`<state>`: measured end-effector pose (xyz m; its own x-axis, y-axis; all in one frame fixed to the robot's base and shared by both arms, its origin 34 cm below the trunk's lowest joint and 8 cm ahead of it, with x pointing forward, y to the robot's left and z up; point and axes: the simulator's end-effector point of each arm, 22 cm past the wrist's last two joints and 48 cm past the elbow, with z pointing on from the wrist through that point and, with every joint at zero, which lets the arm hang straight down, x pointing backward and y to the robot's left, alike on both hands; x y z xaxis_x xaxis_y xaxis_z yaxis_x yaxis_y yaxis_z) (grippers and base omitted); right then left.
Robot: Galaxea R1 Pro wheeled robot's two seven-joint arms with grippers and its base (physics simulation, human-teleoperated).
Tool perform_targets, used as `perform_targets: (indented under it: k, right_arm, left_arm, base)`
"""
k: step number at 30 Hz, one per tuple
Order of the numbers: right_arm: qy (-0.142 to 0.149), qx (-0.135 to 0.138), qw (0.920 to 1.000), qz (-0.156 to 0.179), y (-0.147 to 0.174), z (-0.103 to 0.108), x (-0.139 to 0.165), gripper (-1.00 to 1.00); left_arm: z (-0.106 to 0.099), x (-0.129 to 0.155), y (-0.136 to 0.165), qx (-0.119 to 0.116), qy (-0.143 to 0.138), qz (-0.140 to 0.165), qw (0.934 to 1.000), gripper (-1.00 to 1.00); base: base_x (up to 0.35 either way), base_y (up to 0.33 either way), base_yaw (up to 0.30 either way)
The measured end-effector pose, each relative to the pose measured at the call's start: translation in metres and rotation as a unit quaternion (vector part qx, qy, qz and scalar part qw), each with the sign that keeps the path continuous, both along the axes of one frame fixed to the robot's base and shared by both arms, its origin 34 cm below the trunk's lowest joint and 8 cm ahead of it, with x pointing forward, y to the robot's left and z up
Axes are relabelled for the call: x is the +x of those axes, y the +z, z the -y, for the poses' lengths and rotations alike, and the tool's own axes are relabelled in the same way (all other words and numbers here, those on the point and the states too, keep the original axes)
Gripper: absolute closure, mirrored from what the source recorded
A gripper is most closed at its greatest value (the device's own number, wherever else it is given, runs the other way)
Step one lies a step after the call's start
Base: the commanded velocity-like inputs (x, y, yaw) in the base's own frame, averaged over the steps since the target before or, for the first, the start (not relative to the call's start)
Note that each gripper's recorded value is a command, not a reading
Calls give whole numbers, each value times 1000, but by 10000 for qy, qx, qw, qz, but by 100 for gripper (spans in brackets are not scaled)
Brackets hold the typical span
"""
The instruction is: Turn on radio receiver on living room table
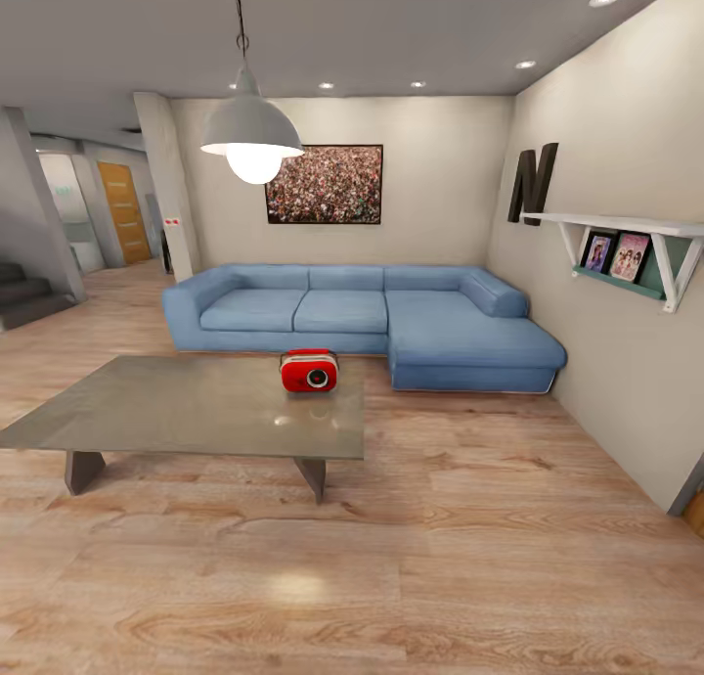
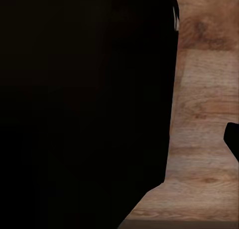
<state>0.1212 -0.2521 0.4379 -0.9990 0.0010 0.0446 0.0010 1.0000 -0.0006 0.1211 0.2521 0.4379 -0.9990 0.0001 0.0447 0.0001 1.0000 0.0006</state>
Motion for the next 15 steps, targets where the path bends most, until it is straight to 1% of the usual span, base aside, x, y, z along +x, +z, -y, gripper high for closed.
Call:
perform_targets:
  k: [3,5,6,9,13,15]
  right_arm:
    - [-163,-90,9998,-89,1,12,-18,-100]
    - [-277,-93,9995,-146,2,12,-30,-100]
    - [-298,-94,9994,-175,3,11,-36,-100]
    - [-254,-79,9995,-186,3,10,-44,-100]
    - [-244,-93,9995,-192,4,10,-51,-100]
    - [-244,-101,9995,-192,5,11,-55,-100]
  left_arm:
    - [-17,-18,1,164,-6,-90,9998,-100]
    - [-28,-28,2,275,5,-138,9995,-100]
    - [-31,-24,2,320,31,-81,9995,-100]
    - [-19,-11,1,246,28,85,9997,-100]
    - [-1,1,0,129,31,215,9997,-100]
    - [2,6,0,110,31,273,9996,-100]
  base:
    - [0,0,0]
    - [0,0,0]
    - [0,0,0]
    - [0,0,0]
    - [0,0,0]
    - [0,0,0]
